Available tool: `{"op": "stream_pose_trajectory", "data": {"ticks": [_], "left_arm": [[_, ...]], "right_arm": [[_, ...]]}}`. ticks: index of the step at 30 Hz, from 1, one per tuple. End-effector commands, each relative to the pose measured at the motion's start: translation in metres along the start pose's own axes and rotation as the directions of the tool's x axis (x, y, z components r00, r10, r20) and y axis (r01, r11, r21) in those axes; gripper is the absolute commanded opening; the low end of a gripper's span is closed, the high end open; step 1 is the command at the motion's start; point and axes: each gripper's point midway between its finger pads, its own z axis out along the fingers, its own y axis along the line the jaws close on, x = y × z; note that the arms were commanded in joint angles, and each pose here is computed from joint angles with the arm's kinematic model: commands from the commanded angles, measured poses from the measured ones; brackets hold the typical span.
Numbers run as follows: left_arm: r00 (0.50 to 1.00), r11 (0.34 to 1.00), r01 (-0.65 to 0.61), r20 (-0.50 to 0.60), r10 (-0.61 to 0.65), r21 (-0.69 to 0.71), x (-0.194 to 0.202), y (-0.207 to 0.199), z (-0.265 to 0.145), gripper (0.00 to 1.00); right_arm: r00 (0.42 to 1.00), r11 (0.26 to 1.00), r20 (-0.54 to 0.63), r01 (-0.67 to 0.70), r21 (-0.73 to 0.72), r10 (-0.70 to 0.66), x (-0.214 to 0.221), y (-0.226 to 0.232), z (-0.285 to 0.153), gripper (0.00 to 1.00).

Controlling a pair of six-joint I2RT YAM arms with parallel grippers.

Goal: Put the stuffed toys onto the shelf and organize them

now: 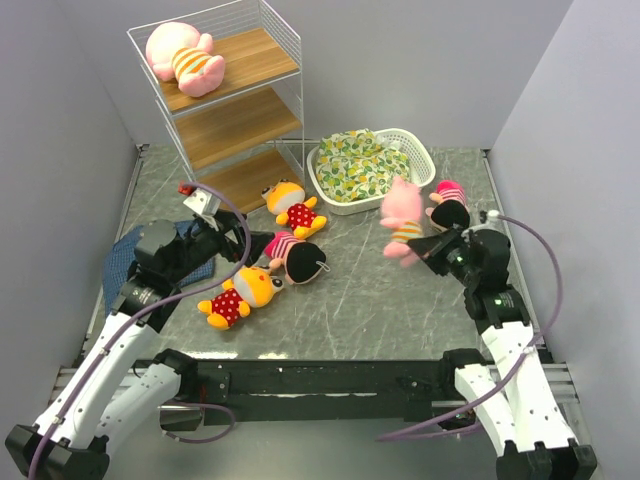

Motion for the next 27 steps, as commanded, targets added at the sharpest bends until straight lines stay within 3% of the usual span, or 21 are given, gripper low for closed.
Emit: {"op": "stream_pose_trajectory", "data": {"ticks": [1,4,9,10,11,14,19,21,24,27], "left_arm": [[1.0,0.997,-0.019,0.004,0.019,0.074,-0.001,-0.013,0.003,0.96],[1.0,0.987,-0.008,0.007,0.007,0.162,-0.006,-0.028,0.004,0.96],[0.996,0.957,-0.033,0.086,0.008,0.288,-0.032,-0.054,0.0,0.96],[0.995,0.954,-0.036,0.098,0.007,0.298,-0.036,-0.057,0.0,0.97],[0.991,0.95,-0.055,0.132,0.015,0.308,-0.044,-0.06,-0.001,0.97],[0.987,0.937,-0.056,0.159,0.0,0.345,-0.055,-0.067,-0.001,0.99],[0.974,0.901,-0.089,0.227,-0.011,0.424,-0.077,-0.096,0.001,0.93],[0.967,0.876,-0.124,0.256,0.0,0.466,-0.08,-0.12,0.001,0.93],[0.948,0.872,-0.165,0.318,0.012,0.46,-0.097,-0.139,0.007,0.85],[0.931,0.866,-0.218,0.362,0.046,0.45,-0.112,-0.156,0.012,0.83]], "right_arm": [[0.973,0.872,-0.181,0.036,-0.488,-0.141,0.035,0.091,-0.03,0.0],[0.933,0.767,-0.228,0.073,-0.637,-0.278,0.051,0.12,-0.05,0.0],[0.839,0.677,-0.352,0.027,-0.735,-0.415,0.078,0.135,-0.069,0.0],[0.831,0.697,-0.432,-0.077,-0.713,-0.349,0.083,0.134,-0.072,0.0],[0.853,0.603,-0.358,-0.067,-0.795,-0.379,0.077,0.153,-0.085,0.0],[0.881,0.536,-0.364,-0.159,-0.829,-0.301,0.068,0.176,-0.107,0.0],[0.906,0.505,-0.382,-0.248,-0.827,-0.182,0.04,0.211,-0.128,0.0],[0.919,0.459,-0.378,-0.289,-0.84,-0.112,0.026,0.223,-0.136,0.0],[0.864,0.421,-0.502,-0.467,-0.778,0.031,0.013,0.228,-0.14,0.0],[0.822,0.386,-0.562,-0.551,-0.74,0.094,0.006,0.228,-0.142,0.0]]}}
